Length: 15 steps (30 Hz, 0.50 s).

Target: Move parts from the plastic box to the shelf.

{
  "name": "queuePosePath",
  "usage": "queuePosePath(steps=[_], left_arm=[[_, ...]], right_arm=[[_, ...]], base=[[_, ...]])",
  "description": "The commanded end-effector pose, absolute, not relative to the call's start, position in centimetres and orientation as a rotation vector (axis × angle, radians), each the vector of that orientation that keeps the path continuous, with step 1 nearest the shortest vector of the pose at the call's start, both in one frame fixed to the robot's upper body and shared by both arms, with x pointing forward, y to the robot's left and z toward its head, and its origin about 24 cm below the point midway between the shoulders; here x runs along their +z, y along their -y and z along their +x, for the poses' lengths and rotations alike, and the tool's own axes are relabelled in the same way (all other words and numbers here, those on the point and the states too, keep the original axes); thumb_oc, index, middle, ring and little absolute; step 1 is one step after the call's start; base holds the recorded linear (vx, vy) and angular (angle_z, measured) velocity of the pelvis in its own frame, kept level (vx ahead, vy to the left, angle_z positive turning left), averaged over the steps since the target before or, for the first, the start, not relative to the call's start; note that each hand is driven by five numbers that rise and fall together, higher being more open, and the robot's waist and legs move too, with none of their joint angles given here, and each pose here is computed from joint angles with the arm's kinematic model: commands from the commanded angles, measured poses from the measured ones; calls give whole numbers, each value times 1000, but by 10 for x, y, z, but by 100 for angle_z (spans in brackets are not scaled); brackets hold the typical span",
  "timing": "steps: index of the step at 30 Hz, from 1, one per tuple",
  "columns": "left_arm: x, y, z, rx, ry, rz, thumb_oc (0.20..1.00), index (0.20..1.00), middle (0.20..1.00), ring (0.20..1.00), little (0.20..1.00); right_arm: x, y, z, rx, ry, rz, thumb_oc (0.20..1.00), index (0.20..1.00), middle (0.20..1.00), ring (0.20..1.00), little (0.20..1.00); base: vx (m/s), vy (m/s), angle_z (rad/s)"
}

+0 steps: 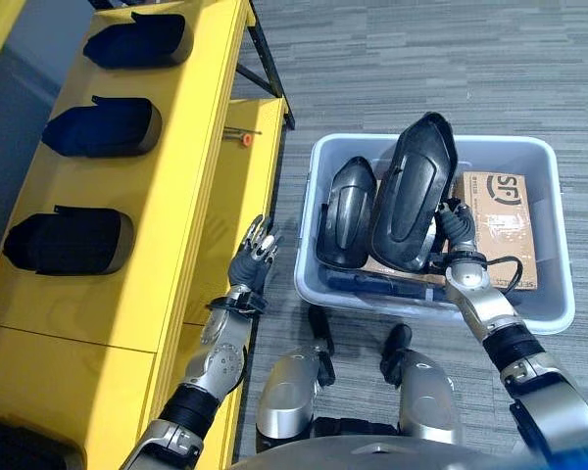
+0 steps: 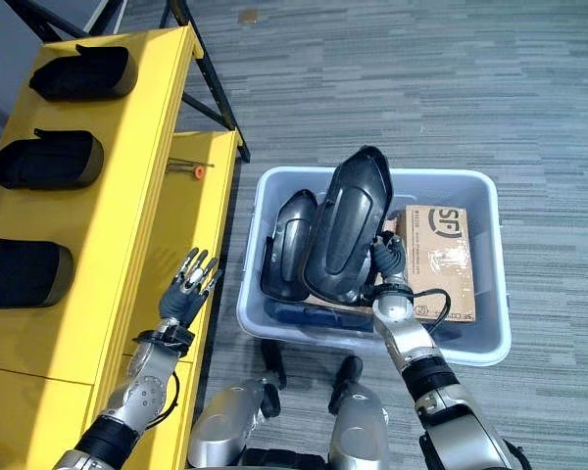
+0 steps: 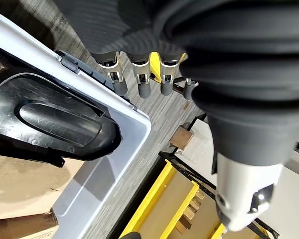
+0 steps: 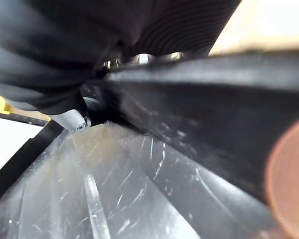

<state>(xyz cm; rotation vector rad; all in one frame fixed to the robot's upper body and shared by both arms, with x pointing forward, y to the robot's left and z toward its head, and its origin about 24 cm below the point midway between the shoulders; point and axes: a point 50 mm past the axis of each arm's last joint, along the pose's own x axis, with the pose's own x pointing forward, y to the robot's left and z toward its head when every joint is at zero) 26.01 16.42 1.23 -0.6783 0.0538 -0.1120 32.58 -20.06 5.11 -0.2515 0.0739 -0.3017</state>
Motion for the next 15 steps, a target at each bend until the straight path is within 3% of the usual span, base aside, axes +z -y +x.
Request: queuePosePath(steps=[1, 15], left_arm=[[20, -168, 251, -94, 10, -681, 1000, 1000, 1000, 1000, 1000], [9, -187, 228, 6, -2, -627, 1000, 1000, 1000, 1000, 1000]], right_arm=[[75, 189, 333, -291, 53, -146, 200, 200, 200, 200, 200], [87, 142, 319, 95, 74, 60, 200, 200, 200, 200, 200]], base=[[58, 5, 0], [29, 70, 3]])
